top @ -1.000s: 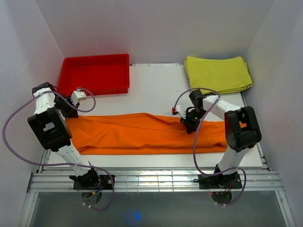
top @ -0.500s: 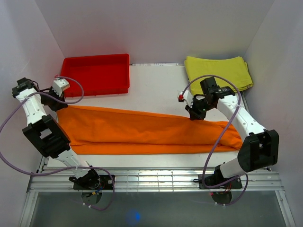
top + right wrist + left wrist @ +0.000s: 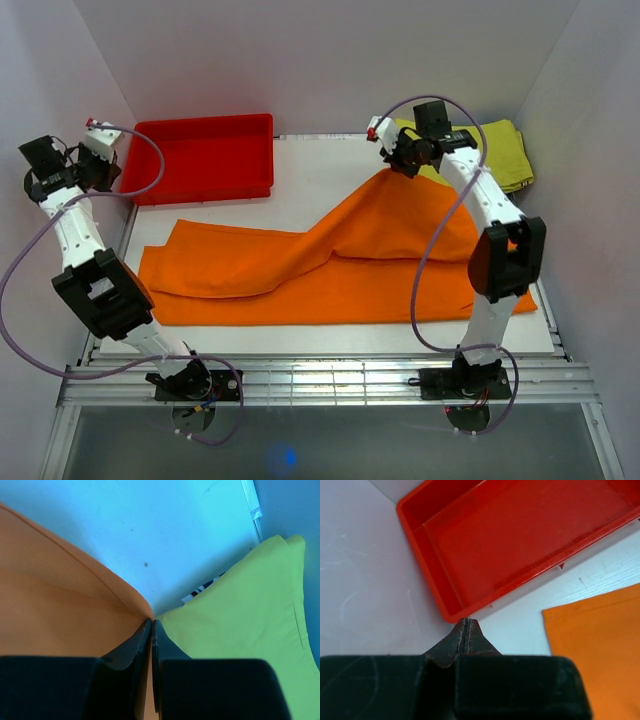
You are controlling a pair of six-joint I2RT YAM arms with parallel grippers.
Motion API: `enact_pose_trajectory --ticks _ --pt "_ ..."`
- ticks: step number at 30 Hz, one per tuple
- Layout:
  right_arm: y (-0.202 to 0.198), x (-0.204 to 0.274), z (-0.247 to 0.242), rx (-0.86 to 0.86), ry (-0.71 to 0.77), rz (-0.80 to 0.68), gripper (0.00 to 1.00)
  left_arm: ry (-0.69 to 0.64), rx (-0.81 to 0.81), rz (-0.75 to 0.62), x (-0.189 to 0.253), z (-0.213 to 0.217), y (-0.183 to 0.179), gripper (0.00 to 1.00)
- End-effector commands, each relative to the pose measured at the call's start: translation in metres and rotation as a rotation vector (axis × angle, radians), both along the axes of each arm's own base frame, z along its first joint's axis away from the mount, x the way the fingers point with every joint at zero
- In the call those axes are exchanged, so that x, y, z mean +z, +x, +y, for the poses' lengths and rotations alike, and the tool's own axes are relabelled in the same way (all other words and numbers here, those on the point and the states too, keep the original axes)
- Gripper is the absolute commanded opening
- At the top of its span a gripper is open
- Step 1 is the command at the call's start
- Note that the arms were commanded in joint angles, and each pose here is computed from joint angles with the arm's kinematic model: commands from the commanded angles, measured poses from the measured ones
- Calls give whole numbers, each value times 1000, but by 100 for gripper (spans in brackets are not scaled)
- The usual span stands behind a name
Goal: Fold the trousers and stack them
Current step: Flatten the trousers out
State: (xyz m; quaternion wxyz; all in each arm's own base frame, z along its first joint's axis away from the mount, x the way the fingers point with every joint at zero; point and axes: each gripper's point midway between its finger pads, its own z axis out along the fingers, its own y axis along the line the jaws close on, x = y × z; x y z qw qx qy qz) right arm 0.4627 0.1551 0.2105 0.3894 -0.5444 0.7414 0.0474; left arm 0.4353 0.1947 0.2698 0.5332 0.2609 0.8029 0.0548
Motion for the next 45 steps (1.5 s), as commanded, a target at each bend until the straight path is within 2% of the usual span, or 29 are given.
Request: enact_pose_trajectory --ticks 1,3,4,6,9,12,16,22,24,26,27,30,32,41,45 --pt "59 -33 6 -21 -32 -18 8 -61 -17 16 -9 -15 26 2" --pt "67 -49 8 -10 -52 8 8 -55 -81 95 -27 -34 29 12" --pt "69 -59 8 -11 -60 30 8 -61 -99 162 -45 -42 27 23" --pt "65 -71 7 -5 -67 53 8 -85 -99 254 -73 -57 27 38" --pt "53 -85 2 -3 -86 64 8 -138 -60 365 -112 -70 26 45" --pt "43 -93 -3 -8 -101 83 8 -206 29 438 -146 -76 22 48" --pt "36 -95 -3 -10 -96 95 8 -198 123 514 -192 -75 13 49" --pt "33 -95 -3 -17 -89 103 8 -124 175 534 -223 -79 5 51" --pt "32 -96 -2 -17 -85 107 8 -121 179 563 -237 -83 -1 50" --pt "33 -95 0 -20 -78 103 8 -107 191 574 -246 -86 -3 44" --pt "35 -93 2 -27 -69 93 8 -104 192 583 -250 -87 -3 31" --pt "42 -84 4 -37 -51 59 8 -117 202 583 -247 -90 0 10" --pt "46 -78 2 -49 -49 34 8 -124 209 558 -232 -88 4 2" --pt "67 -60 -1 -138 -2 -102 8 -87 344 178 -87 -37 39 0" --pt "75 -75 2 -174 20 -92 8 -47 419 93 -77 -14 45 0"
